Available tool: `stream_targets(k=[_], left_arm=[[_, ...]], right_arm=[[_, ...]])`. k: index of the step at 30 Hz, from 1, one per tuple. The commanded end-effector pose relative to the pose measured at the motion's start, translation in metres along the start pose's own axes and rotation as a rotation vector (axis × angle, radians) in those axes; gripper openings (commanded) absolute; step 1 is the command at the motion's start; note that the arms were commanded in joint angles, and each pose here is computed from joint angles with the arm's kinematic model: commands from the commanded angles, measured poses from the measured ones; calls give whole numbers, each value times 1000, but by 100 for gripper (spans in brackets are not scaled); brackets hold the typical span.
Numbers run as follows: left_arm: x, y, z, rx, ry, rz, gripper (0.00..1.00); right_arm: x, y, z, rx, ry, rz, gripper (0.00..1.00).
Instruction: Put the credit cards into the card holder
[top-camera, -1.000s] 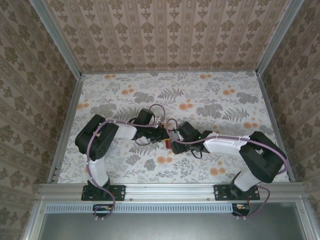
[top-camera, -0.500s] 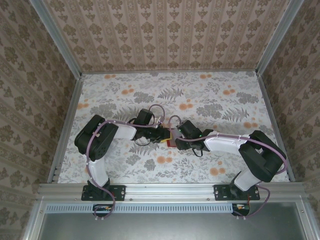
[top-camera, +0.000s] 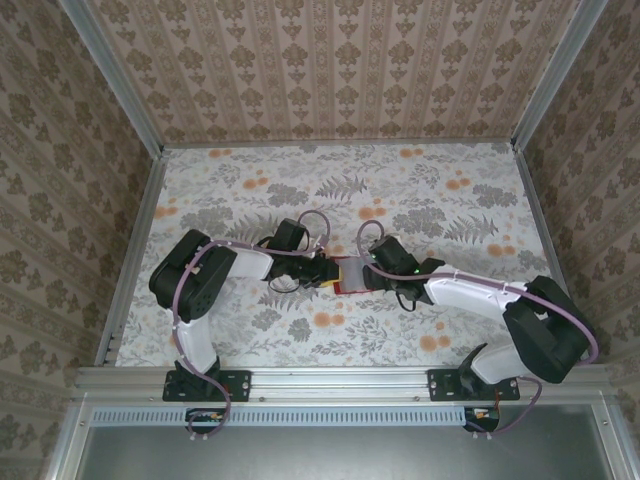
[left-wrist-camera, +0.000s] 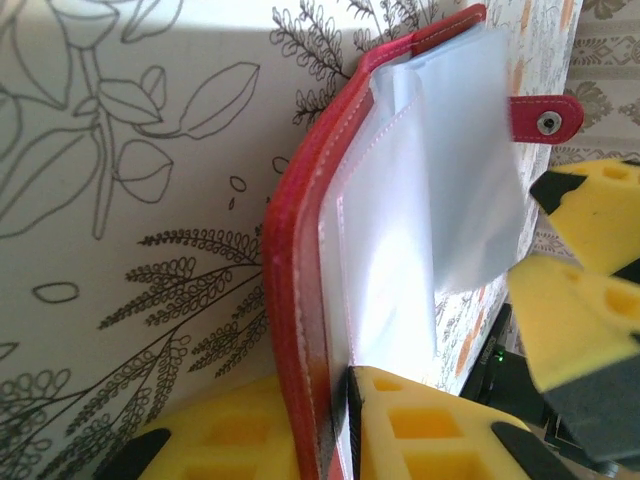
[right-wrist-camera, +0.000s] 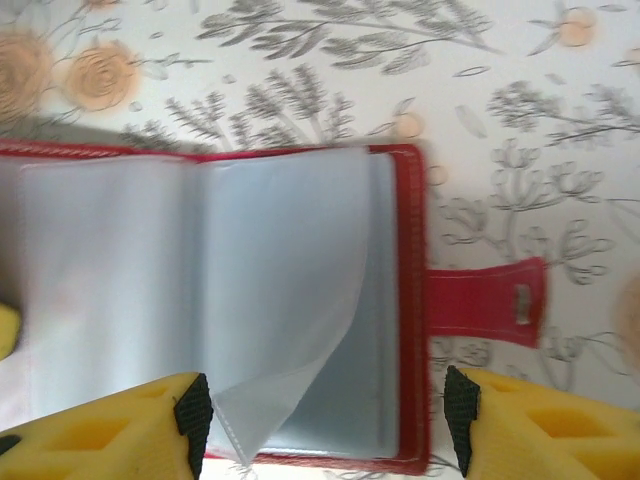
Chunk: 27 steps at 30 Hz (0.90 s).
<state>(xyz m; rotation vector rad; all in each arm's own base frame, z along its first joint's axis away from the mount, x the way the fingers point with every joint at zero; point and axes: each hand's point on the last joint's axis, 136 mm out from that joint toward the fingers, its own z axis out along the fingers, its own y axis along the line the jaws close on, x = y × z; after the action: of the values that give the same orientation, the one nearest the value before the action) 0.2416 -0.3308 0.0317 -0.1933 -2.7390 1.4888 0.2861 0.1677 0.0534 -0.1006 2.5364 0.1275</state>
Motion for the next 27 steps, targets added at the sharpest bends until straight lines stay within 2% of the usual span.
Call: stream_targets(k=[1, 3, 5, 7, 12, 18, 23, 27], left_arm=[[1, 1, 1, -10, 7, 24, 20], [0, 0, 1, -10, 7, 26, 19], [0, -1, 2, -5, 13, 28, 18], [-1, -2, 2, -1, 14, 26, 16], [-3, -5, 3, 8, 14, 34, 8], [-6, -10, 5, 33, 11, 31, 0], [-7, -14, 3, 43, 9, 34, 0], [-6, -15, 3, 47, 14, 31, 0]], right_arm=[[5, -25, -5, 111, 26, 7, 66], [1, -14, -11, 47, 20, -17, 68], [3, 18, -13, -132, 33, -94, 74], [5, 39, -15, -233, 59, -126, 76], [9, 64, -4, -300, 104, -199, 79], [15, 67, 17, -252, 150, -258, 82], [9, 31, 29, -28, 124, -226, 82], [2, 2, 24, 122, 69, -172, 81]])
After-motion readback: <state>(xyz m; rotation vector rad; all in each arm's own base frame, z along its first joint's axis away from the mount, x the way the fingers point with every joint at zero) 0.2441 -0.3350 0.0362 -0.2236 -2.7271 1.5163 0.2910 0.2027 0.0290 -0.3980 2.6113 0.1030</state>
